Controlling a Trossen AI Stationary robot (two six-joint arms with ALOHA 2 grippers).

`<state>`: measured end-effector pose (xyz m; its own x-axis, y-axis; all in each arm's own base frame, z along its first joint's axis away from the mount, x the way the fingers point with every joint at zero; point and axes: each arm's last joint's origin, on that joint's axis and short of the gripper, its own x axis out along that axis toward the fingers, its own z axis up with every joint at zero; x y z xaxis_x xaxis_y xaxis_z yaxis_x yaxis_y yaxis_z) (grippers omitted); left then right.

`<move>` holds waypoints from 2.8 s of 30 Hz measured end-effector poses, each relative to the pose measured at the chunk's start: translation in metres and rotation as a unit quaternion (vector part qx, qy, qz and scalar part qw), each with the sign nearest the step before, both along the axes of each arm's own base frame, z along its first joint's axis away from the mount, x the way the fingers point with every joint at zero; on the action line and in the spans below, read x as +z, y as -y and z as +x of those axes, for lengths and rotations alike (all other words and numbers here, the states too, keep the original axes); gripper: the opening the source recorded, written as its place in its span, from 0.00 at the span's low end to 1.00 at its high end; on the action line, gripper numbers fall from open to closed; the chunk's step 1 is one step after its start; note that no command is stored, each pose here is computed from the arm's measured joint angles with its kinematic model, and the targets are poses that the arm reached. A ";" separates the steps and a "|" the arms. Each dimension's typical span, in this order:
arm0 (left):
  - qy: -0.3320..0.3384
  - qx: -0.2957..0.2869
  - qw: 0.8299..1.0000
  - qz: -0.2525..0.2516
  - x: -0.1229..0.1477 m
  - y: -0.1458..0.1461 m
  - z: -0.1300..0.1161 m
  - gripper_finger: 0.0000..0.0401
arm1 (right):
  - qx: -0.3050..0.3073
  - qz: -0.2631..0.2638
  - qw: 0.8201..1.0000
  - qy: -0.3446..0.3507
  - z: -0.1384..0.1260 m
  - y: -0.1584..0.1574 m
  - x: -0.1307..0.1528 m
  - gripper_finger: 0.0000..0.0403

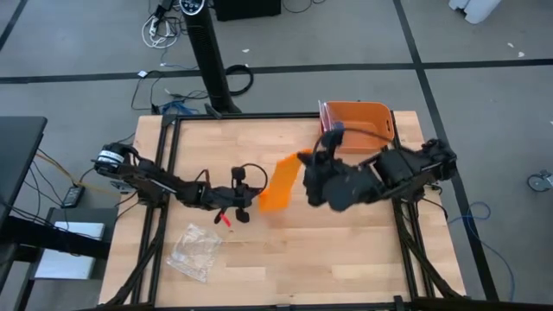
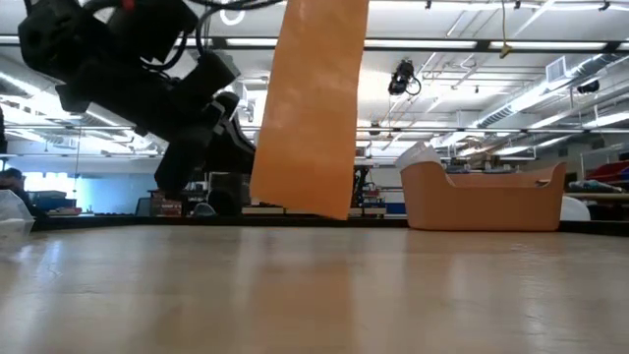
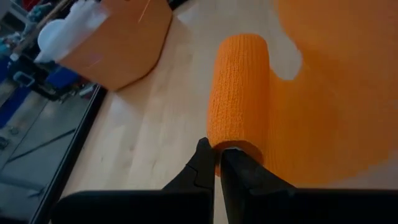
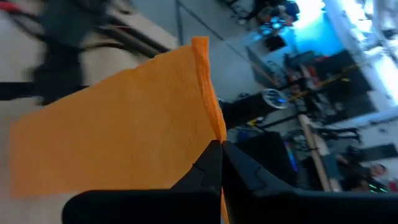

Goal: Roll bandage
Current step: Roll the orange bandage

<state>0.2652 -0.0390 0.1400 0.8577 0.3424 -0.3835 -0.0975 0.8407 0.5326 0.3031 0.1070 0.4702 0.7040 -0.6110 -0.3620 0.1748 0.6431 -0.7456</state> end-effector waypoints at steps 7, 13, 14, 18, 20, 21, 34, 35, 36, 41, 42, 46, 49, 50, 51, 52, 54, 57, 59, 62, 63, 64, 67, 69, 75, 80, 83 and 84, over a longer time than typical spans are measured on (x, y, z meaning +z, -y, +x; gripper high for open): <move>0.005 -0.009 1.000 0.011 0.001 0.018 -0.003 0.04 | -0.021 -0.014 0.999 0.038 -0.008 0.021 0.031 0.00; 0.029 -0.024 0.999 0.010 0.005 0.033 -0.006 0.04 | -0.029 -0.032 0.998 0.044 -0.005 0.033 0.039 0.00; 0.030 -0.022 0.999 0.013 0.005 0.035 -0.006 0.04 | -0.031 -0.036 0.998 0.040 -0.004 0.036 0.039 0.00; 0.031 -0.012 0.999 0.027 0.005 0.041 -0.009 0.04 | -0.043 -0.042 0.997 0.036 -0.002 0.045 0.040 0.00; 0.025 -0.012 0.999 0.029 0.004 0.041 -0.010 0.04 | -0.047 -0.045 0.997 0.034 -0.001 0.048 0.040 0.00; 0.019 -0.008 0.999 0.032 0.003 0.041 -0.011 0.04 | -0.048 -0.046 0.997 0.035 -0.001 0.049 0.040 0.00; -0.010 0.015 0.999 0.037 -0.004 0.043 -0.017 0.04 | -0.034 -0.067 0.995 0.058 0.002 0.048 0.052 0.00; -0.014 0.019 0.999 0.041 -0.005 0.043 -0.018 0.04 | -0.035 -0.068 0.995 0.060 0.001 0.049 0.053 0.00; -0.018 0.023 0.999 0.041 -0.006 0.042 -0.018 0.04 | -0.035 -0.070 0.995 0.060 0.000 0.049 0.054 0.00; -0.022 0.027 0.999 0.034 -0.008 0.046 -0.021 0.04 | -0.049 -0.079 0.993 0.077 -0.007 0.056 0.063 0.00; -0.020 0.022 0.999 0.034 -0.008 0.049 -0.022 0.04 | -0.052 -0.081 0.992 0.076 -0.008 0.058 0.064 0.00; -0.001 0.022 0.998 0.063 0.001 0.066 -0.023 0.04 | -0.058 -0.078 0.992 0.074 -0.008 0.070 0.065 0.00; 0.013 0.007 0.996 0.091 0.014 0.085 -0.020 0.04 | -0.045 -0.072 0.994 0.067 -0.005 0.079 0.064 0.00; 0.018 0.001 0.995 0.100 0.020 0.092 -0.019 0.04 | -0.039 -0.068 0.995 0.064 -0.005 0.081 0.063 0.00; 0.022 -0.004 0.994 0.109 0.026 0.099 -0.018 0.04 | -0.033 -0.065 0.996 0.059 -0.004 0.084 0.062 0.00; 0.024 -0.007 0.992 0.120 0.032 0.106 -0.017 0.04 | -0.030 -0.061 0.996 0.056 -0.004 0.088 0.062 0.00; 0.028 -0.007 0.990 0.137 0.044 0.119 -0.017 0.04 | -0.022 -0.048 0.997 0.053 -0.003 0.094 0.060 0.00; 0.035 -0.006 0.988 0.154 0.064 0.141 -0.019 0.04 | -0.009 -0.032 0.998 0.049 -0.002 0.100 0.058 0.00; 0.038 -0.006 0.985 0.167 0.078 0.156 -0.023 0.04 | 0.002 -0.026 0.999 0.042 -0.001 0.104 0.057 0.00; 0.044 -0.009 0.982 0.184 0.101 0.177 -0.030 0.04 | 0.022 -0.011 0.999 0.036 -0.001 0.110 0.055 0.00; 0.047 -0.008 0.981 0.189 0.108 0.183 -0.034 0.04 | 0.027 -0.007 0.999 0.036 0.000 0.112 0.055 0.00; 0.050 -0.005 0.979 0.195 0.115 0.188 -0.037 0.04 | 0.031 -0.003 0.999 0.037 0.001 0.115 0.054 0.00; 0.059 0.009 0.975 0.216 0.131 0.200 -0.046 0.04 | 0.046 0.010 0.998 0.030 0.005 0.122 0.049 0.00; 0.061 0.017 0.970 0.233 0.138 0.205 -0.053 0.04 | 0.057 0.024 0.998 0.024 0.009 0.127 0.044 0.00; 0.059 0.050 0.952 0.296 0.144 0.210 -0.065 0.04 | 0.083 0.085 0.993 0.002 0.023 0.143 0.019 0.00; 0.055 0.051 0.950 0.303 0.148 0.212 -0.064 0.04 | 0.090 0.140 0.986 -0.033 0.038 0.152 -0.015 0.00; 0.054 0.051 0.949 0.306 0.152 0.214 -0.062 0.04 | 0.080 0.163 0.981 -0.061 0.046 0.162 -0.043 0.00; 0.054 0.051 0.949 0.305 0.154 0.215 -0.062 0.04 | 0.075 0.173 0.980 -0.066 0.049 0.166 -0.053 0.00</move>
